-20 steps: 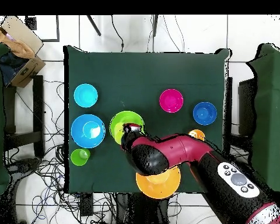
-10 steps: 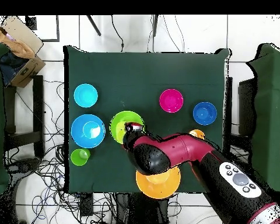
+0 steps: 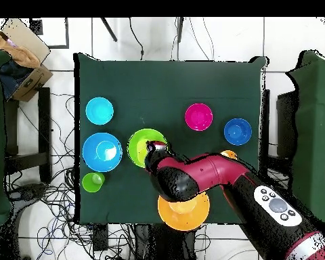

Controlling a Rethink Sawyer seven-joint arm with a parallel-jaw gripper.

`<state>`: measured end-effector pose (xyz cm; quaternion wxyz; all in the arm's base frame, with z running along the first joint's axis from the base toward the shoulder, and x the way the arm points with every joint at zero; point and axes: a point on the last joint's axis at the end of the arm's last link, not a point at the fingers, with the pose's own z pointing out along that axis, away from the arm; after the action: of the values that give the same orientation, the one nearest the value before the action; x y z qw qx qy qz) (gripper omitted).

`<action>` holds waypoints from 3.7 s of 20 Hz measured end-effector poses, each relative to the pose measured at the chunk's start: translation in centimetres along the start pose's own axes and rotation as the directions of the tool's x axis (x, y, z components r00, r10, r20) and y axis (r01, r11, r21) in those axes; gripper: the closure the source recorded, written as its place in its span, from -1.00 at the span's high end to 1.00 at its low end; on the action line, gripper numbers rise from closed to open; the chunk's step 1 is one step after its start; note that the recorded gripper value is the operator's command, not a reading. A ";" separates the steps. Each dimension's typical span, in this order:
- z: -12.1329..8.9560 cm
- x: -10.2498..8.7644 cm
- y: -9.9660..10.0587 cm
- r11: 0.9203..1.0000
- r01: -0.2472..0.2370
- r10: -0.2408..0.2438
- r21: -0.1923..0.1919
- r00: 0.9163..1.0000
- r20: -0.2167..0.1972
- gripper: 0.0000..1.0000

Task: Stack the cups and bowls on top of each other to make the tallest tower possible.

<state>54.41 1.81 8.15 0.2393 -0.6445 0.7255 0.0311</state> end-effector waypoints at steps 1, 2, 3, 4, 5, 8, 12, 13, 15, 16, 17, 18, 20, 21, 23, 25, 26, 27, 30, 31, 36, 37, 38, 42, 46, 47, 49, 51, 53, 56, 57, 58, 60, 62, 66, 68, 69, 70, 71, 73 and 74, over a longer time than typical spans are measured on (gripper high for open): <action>0.1 0.1 0.0 1.000 0.004 -0.004 0.006 1.000 0.000 -1.00; 0.3 0.3 -0.1 1.000 0.008 -0.008 0.015 1.000 0.000 -1.00; 0.5 0.5 -0.1 1.000 0.012 -0.012 0.024 1.000 0.000 -1.00; 0.8 0.8 -0.1 0.999 0.014 -0.014 0.033 1.000 0.000 -1.00; 0.9 0.9 -0.1 0.999 0.015 -0.015 0.038 1.000 0.000 -1.00; 1.6 1.4 -0.1 0.998 0.019 -0.019 0.066 1.000 0.008 -1.00; 2.5 1.9 0.1 0.995 0.013 -0.016 0.097 1.000 0.025 -1.00; 2.6 2.0 0.2 0.995 0.010 -0.013 0.100 1.000 0.027 -1.00; 2.8 2.2 0.4 0.995 0.005 -0.008 0.104 1.000 0.027 -1.00; 2.8 2.2 0.5 0.995 0.004 -0.007 0.103 1.000 0.027 -1.00; 2.9 2.2 0.6 0.995 0.004 -0.006 0.103 1.000 0.026 -1.00; 2.9 2.3 0.7 0.995 0.004 -0.007 0.100 1.000 0.023 -1.00; 3.1 2.2 0.9 0.996 0.008 -0.009 0.094 1.000 0.018 -1.00; 3.2 2.1 1.1 0.996 0.011 -0.013 0.090 1.000 0.015 -1.00; 3.3 1.9 1.2 0.996 0.016 -0.017 0.087 1.000 0.013 -1.00; 3.3 1.7 1.3 0.996 0.022 -0.023 0.084 1.000 0.011 -1.00; 3.4 1.4 1.4 0.996 0.028 -0.029 0.082 1.000 0.010 -1.00; 3.5 1.3 1.4 0.996 0.031 -0.032 0.081 0.999 0.010 -1.00; 3.6 0.9 1.5 0.996 0.042 -0.042 0.078 0.999 0.008 -1.00; 3.5 0.8 1.4 0.996 0.044 -0.045 0.079 0.999 0.006 1.00; 3.4 1.0 1.4 0.996 0.044 -0.044 0.080 0.999 0.000 1.00; 3.4 1.2 1.4 0.996 0.044 -0.043 0.079 0.999 -0.004 1.00; 3.3 1.2 1.5 0.996 0.044 -0.043 0.078 0.999 -0.006 1.00; 3.2 1.5 1.5 0.996 0.046 -0.044 0.079 0.999 -0.019 1.00; 2.9 1.5 1.2 0.995 0.054 -0.052 0.085 0.998 -0.028 1.00; 2.8 1.5 1.1 0.994 0.059 -0.057 0.088 0.998 -0.031 1.00; 2.5 1.3 0.7 0.994 0.062 -0.059 0.094 0.998 -0.036 1.00; 2.1 1.2 0.3 0.993 0.057 -0.053 0.099 0.998 -0.040 1.00; 0.3 0.7 -1.3 0.995 0.020 -0.014 0.102 0.998 -0.057 1.00; -2.8 -0.2 -3.7 0.995 -0.039 0.047 0.090 0.994 -0.100 1.00; -3.6 -0.5 -4.3 0.995 -0.053 0.062 0.083 0.992 -0.114 1.00; -4.4 -0.8 -4.9 0.995 -0.065 0.075 0.078 0.989 -0.129 1.00; -6.2 -1.6 -5.9 0.994 -0.085 0.094 0.066 0.982 -0.162 1.00; -7.9 -2.4 -6.8 0.994 -0.099 0.108 0.055 0.974 -0.197 1.00; -11.2 -4.6 -8.0 0.993 -0.106 0.114 0.042 0.959 -0.258 1.00; -12.2 -5.6 -8.2 0.994 -0.105 0.111 0.036 0.955 -0.277 1.00; -12.3 -5.8 -8.3 0.994 -0.103 0.109 0.035 0.954 -0.280 1.00; -12.6 -6.2 -8.3 0.994 -0.100 0.105 0.032 0.953 -0.285 1.00; -12.8 -6.5 -8.3 0.995 -0.095 0.100 0.031 0.952 -0.290 1.00; -13.2 -7.2 -8.4 0.996 -0.087 0.093 0.033 0.951 -0.297 1.00; -13.3 -7.4 -8.4 0.996 -0.085 0.092 0.035 0.950 -0.298 1.00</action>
<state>58.75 2.46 24.99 0.1320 -0.6061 0.7818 -0.0638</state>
